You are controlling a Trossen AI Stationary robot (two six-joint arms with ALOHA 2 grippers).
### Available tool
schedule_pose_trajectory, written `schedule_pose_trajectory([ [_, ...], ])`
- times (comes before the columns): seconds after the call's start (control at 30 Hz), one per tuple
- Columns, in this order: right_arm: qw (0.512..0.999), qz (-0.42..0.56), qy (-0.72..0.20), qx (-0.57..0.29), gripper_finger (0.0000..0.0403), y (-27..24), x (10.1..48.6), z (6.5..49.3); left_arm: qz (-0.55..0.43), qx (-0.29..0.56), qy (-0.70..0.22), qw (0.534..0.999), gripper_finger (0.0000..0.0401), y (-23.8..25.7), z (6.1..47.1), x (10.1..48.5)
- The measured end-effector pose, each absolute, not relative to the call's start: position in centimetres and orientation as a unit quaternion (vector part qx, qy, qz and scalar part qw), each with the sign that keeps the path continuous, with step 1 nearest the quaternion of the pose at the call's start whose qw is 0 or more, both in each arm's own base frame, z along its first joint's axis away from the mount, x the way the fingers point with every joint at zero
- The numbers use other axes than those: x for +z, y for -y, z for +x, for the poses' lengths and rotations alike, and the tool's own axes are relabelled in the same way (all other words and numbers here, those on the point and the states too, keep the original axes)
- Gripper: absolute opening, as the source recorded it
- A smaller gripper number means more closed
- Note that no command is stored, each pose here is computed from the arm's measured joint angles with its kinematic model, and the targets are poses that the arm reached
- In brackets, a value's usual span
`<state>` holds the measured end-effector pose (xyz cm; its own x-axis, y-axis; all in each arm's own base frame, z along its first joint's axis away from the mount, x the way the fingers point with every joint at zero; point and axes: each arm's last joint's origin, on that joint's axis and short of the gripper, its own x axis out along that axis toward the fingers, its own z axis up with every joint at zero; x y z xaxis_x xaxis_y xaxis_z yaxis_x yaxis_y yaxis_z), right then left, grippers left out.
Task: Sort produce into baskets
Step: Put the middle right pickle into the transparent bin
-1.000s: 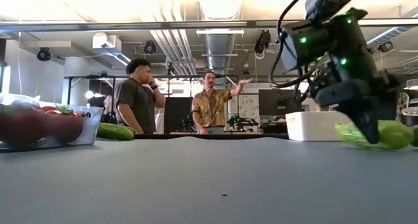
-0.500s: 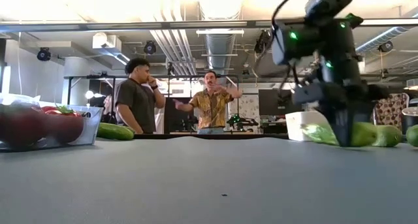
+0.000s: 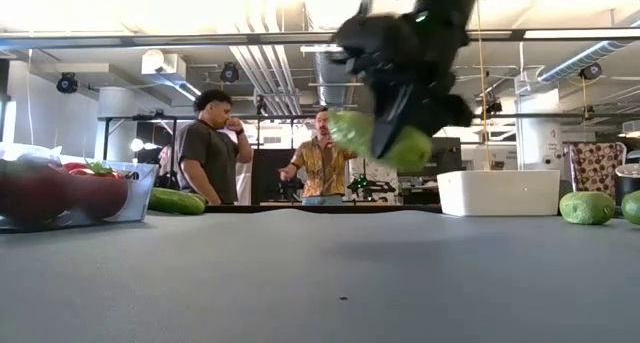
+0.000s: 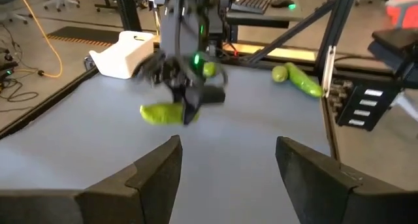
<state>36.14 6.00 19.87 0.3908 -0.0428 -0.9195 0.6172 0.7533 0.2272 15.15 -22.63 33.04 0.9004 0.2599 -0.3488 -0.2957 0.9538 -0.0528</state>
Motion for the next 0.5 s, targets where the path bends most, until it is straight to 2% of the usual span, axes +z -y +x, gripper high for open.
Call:
schedule_pose_trajectory([
  [0.3, 0.81, 0.183, -0.546, -0.11, 0.0146, -9.1, 16.8, 43.0, -0.078, 0.135, -0.176, 0.972, 0.0231, 22.9, 15.3, 33.1],
  [0.5, 0.799, 0.116, -0.585, -0.079, 0.0147, -9.3, 15.2, 45.4, -0.095, 0.12, -0.2, 0.968, 0.0231, 23.1, 15.4, 32.9],
])
